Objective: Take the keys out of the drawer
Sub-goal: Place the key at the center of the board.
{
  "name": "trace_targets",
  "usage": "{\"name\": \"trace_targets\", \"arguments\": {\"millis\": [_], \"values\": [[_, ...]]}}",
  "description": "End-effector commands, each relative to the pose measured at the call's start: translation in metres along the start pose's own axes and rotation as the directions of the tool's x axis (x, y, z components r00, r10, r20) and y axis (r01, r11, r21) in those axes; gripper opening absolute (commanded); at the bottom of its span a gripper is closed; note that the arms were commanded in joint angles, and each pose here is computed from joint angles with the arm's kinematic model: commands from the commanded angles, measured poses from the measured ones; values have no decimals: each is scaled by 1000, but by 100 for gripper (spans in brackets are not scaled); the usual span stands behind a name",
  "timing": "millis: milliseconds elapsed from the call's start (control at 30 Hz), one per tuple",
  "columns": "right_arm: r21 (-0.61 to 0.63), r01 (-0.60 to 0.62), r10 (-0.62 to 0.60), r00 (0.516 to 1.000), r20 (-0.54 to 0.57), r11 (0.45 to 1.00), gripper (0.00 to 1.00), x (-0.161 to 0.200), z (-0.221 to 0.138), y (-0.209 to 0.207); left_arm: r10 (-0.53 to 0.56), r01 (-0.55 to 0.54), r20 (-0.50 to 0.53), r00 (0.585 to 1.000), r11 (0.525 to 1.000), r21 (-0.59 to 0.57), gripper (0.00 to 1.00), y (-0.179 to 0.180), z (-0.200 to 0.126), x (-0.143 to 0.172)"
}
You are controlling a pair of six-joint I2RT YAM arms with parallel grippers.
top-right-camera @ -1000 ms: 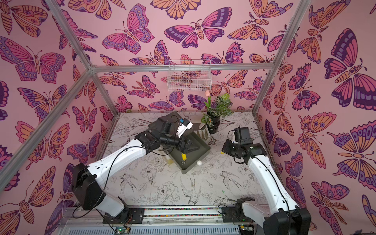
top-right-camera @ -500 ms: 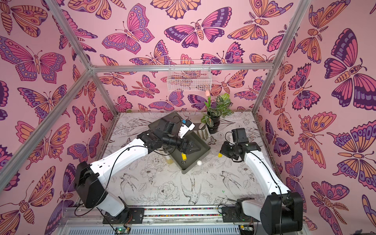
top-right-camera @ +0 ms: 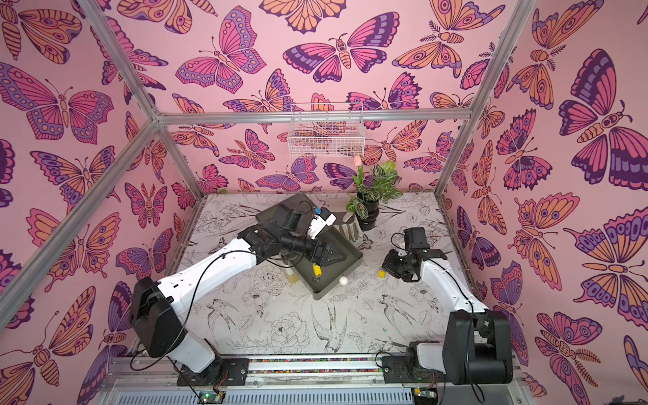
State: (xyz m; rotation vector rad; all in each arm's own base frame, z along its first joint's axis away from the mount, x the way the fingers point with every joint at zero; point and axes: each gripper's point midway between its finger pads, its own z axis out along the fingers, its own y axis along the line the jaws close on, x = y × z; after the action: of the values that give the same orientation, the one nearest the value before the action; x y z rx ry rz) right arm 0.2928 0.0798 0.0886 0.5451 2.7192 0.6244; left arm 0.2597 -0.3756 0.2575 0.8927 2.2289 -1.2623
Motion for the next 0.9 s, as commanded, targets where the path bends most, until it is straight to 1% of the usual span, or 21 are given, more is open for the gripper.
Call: {"name": "trace_targets", "arguments": {"millis": [0,500,867], "values": [[-25,-11,11,1000,-2,1000,0,-3,5,-2,-2,2,-25,1000,1000,-5,97,-1,1,5],[-17,-82,81,996,-37,996,0,-15,25,-29,2,-3,-26,1000,1000,-13,97,-1,-1,6],[-22,-114,112,991,-66,993,0,-21,41,-37,9,-10,-30,1000,1000,-25,97,1,-3,8]]}}
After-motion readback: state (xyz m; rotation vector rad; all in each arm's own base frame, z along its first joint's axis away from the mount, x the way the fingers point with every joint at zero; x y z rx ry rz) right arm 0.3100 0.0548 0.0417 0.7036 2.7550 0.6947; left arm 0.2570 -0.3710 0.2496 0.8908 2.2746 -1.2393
